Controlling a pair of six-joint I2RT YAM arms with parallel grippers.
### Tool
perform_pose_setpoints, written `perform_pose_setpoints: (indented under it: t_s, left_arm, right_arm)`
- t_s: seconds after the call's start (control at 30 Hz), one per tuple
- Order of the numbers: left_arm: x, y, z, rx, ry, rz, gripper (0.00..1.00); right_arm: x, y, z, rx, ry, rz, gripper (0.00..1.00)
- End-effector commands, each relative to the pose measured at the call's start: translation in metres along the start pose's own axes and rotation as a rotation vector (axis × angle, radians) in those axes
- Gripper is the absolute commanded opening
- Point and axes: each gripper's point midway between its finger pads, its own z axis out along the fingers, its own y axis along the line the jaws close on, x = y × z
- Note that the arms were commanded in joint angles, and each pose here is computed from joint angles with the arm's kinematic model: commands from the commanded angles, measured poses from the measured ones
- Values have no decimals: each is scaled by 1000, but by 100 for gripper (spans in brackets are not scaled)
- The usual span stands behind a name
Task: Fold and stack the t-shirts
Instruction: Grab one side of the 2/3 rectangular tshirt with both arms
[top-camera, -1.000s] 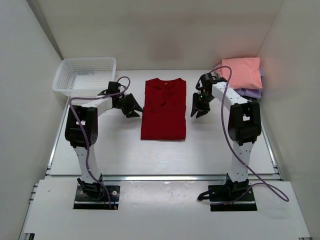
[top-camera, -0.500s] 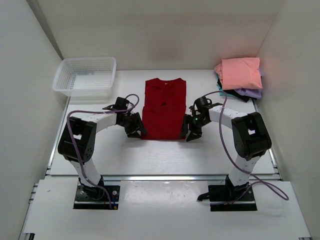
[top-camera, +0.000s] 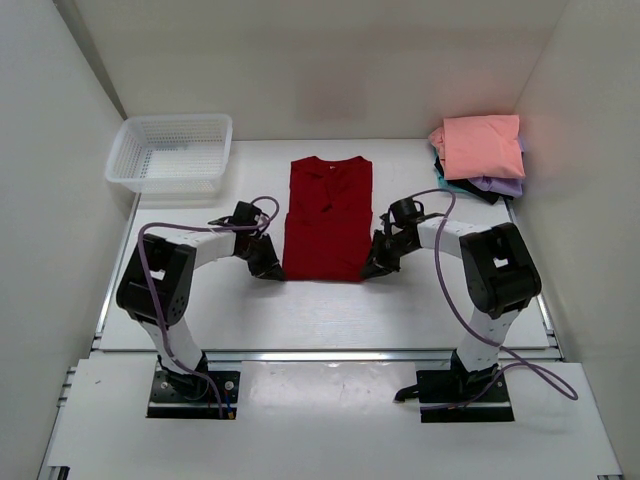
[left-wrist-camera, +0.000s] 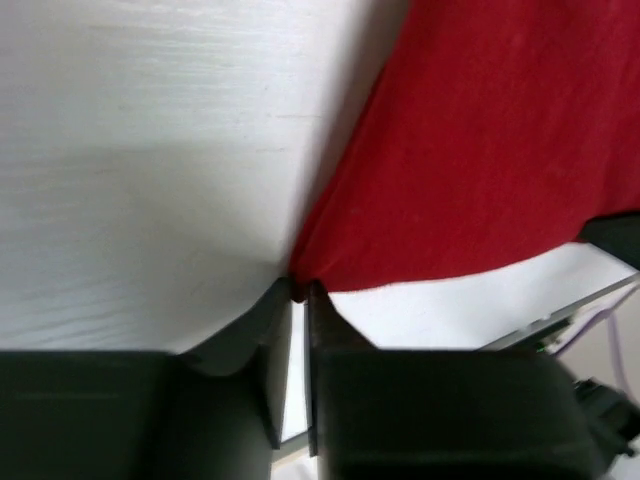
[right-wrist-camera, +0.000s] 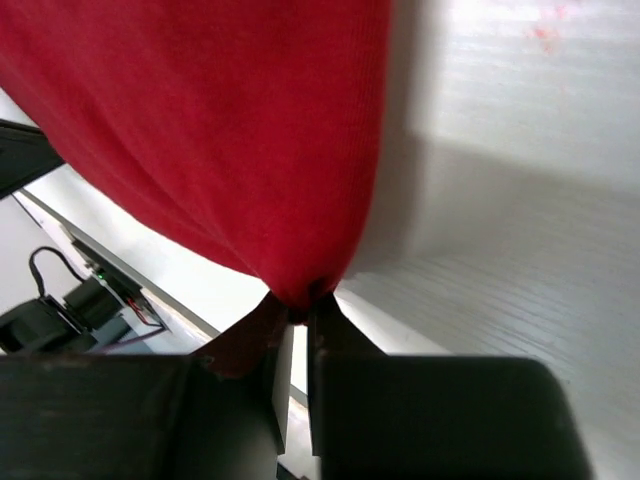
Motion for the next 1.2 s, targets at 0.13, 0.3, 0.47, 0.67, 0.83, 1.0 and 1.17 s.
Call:
perform_pose_setpoints:
  t_s: [0.13,0.3,0.47,0.67,0.83,1.0,1.17]
  left_arm:
    - [-13,-30,18,61,-49,21,0]
    - [-3,-33,9,70,-56,26,0]
    - [10,-24,-9,70,-92,13,0]
    - [35,-8,-27,52,-95,4,0]
    - [70,5,-33,56,-36,9,0]
    - [111,13,-43,65,-6,21,0]
    - [138,8,-61,128,-15,-34,0]
  right_arm:
    - [3,-13,-7,7,-19,19,1]
    - [10,-14,-11,-2,-4,-15,0]
    - [25,-13,-8,10,24,-44,0]
    - [50,-10,-9,16,50,-72,0]
    - [85,-22,-13,38,89,-59,0]
    - [127,-28,-26,33,112,-56,0]
    - [158,-39,-41,57,119,-15,0]
